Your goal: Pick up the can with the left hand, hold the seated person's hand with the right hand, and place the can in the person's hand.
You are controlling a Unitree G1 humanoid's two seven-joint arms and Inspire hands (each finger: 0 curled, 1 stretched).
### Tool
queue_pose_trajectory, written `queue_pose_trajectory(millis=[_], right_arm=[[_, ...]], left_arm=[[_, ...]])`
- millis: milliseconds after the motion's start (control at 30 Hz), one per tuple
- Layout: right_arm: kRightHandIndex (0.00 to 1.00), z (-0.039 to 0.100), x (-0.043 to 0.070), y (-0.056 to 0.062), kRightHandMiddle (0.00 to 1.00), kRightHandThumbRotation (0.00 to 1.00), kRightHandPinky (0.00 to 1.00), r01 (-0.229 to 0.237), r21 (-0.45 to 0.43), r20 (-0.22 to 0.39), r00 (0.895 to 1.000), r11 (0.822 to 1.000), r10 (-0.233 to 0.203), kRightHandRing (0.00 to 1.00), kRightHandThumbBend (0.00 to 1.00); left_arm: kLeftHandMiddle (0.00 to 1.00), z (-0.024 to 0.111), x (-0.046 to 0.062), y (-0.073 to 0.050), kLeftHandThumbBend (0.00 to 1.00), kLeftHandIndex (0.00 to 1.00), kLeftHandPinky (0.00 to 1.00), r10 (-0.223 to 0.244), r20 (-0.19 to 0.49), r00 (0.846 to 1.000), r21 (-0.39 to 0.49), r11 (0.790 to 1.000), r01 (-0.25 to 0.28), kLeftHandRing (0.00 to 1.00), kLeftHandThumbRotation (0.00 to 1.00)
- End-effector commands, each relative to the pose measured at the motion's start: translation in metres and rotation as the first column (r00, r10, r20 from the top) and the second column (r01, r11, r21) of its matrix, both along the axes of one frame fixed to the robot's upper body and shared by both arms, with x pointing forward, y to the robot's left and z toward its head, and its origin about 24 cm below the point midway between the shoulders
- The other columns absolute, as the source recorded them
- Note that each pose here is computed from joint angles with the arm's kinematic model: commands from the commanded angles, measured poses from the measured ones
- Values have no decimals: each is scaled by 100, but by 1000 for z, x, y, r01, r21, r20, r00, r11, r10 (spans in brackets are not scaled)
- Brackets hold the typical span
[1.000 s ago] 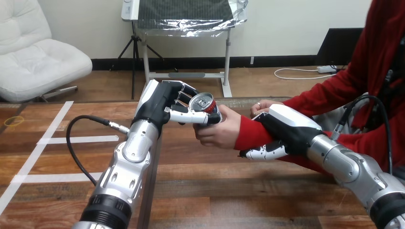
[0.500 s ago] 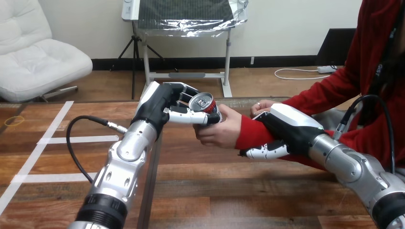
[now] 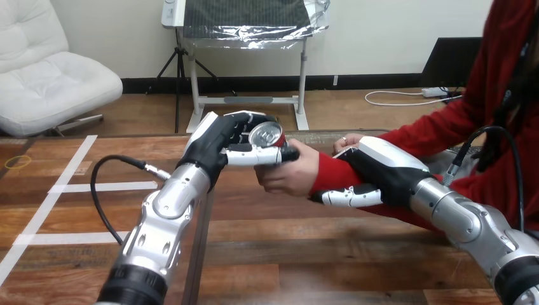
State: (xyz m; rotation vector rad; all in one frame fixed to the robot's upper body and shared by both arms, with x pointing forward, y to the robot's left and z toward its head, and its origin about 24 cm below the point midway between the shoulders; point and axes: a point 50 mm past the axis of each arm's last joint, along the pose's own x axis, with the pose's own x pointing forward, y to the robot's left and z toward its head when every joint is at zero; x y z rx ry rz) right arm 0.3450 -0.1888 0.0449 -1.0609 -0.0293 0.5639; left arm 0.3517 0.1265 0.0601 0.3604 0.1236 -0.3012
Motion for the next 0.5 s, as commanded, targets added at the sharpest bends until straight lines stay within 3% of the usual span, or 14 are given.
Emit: queue_pose_trajectory(millis=[0, 233, 467], right_arm=[[52, 23, 10, 17, 48, 80, 38, -50, 76, 98, 994, 996, 43, 42, 75], [55, 23, 10, 16, 52, 89, 41, -52, 43, 84, 995, 998, 49, 46, 88], [64, 23, 10, 15, 61, 95, 48, -57, 24, 80, 995, 998, 55, 55, 98]], left_arm=[[96, 23, 4, 7, 90, 92, 94, 12, 107, 994, -23, 1000, -10, 97, 71], [98, 22, 1, 11, 91, 96, 99, 32, 116, 993, -25, 999, -29, 99, 81], [100, 22, -2, 14, 94, 98, 100, 46, 125, 991, -32, 999, -42, 100, 88]])
